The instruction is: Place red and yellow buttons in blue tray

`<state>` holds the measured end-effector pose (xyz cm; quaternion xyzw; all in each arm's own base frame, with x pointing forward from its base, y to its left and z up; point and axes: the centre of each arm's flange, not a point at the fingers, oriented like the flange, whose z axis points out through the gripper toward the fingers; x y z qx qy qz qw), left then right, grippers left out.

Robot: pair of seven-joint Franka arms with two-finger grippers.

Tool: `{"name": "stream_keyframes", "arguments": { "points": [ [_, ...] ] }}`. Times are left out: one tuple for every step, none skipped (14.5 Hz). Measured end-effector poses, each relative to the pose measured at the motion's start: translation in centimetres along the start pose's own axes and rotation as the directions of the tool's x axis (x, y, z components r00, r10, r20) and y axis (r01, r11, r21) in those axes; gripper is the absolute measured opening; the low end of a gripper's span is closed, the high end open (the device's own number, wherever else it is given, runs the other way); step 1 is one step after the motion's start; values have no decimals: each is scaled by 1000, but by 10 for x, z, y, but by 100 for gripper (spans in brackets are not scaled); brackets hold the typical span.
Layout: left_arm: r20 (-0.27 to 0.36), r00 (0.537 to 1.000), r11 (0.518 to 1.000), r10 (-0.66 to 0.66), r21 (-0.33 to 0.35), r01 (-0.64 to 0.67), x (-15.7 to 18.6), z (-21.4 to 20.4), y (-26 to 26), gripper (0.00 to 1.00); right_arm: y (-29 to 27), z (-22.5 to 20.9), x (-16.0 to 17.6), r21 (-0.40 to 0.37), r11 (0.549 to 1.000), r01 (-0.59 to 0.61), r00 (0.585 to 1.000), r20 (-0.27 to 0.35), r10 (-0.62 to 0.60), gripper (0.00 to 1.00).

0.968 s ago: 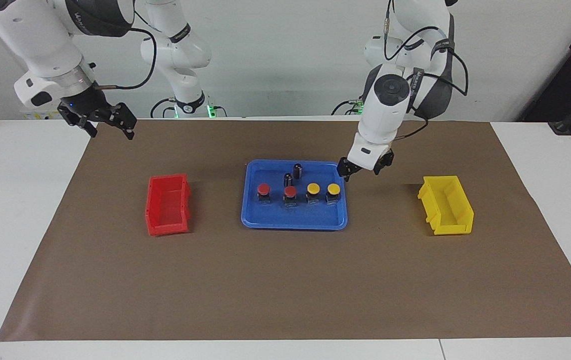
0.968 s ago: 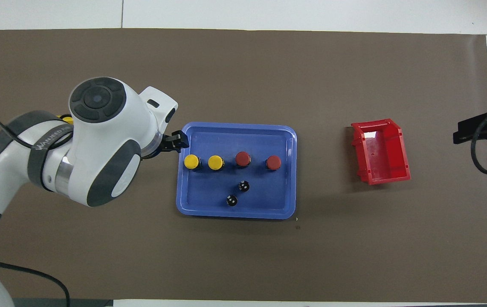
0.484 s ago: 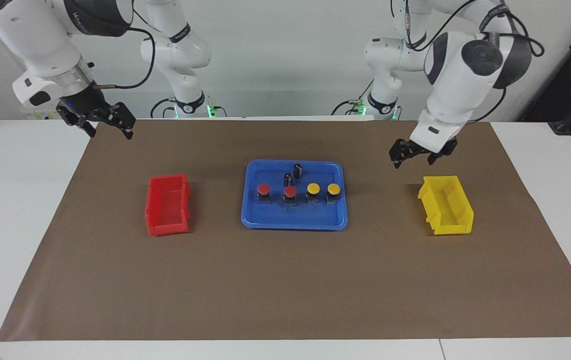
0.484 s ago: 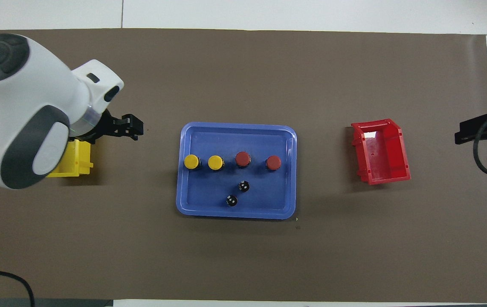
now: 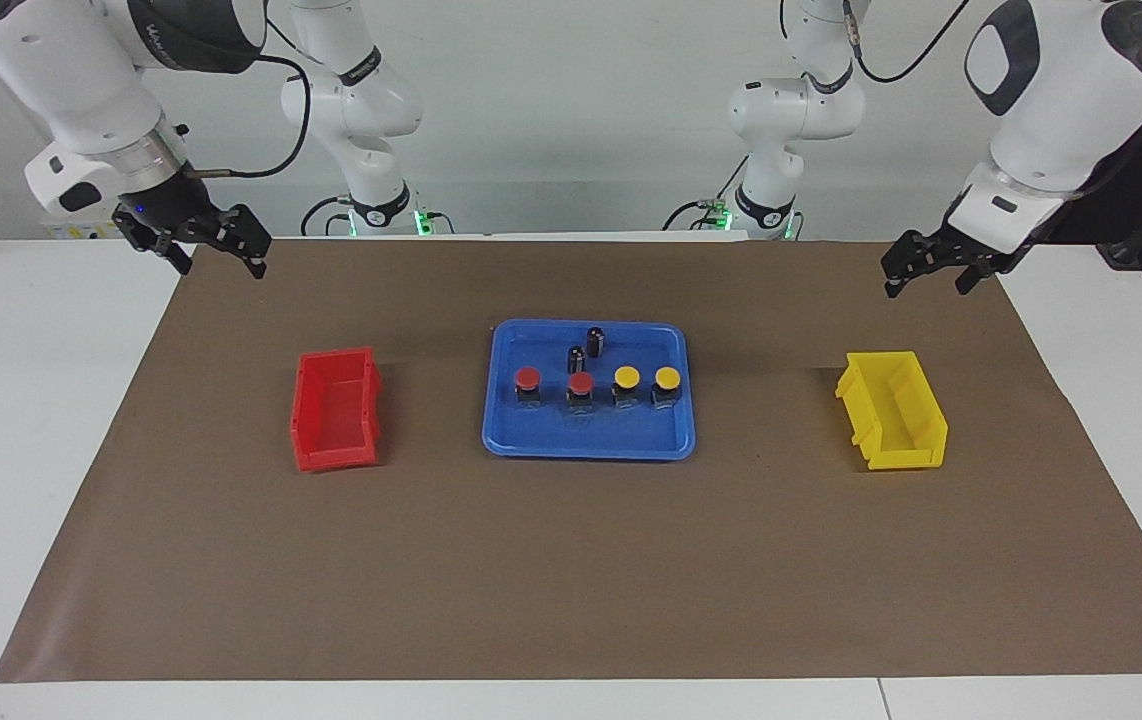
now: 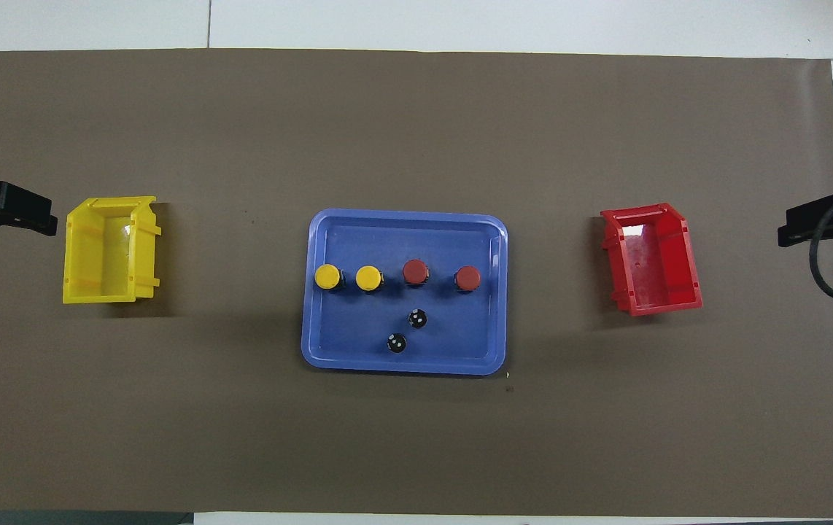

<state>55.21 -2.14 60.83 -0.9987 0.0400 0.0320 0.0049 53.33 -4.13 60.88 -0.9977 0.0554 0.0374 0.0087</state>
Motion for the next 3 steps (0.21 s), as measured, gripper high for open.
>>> {"name": "stream_keyframes", "arguments": {
  "points": [
    [-7,1000,1000,3,-1,-3,0,-3,-8,100,0,0,0,0,1000,0,1000,0,0,100],
    [-11,1000,1000,7,-1,-7,-1,-5,-14,100,0,0,0,0,1000,0,1000,0,0,100],
    [-13,1000,1000,18,-1,-18,-1,-6,-17,100,0,0,0,0,1000,0,1000,0,0,100]
  ]
}}
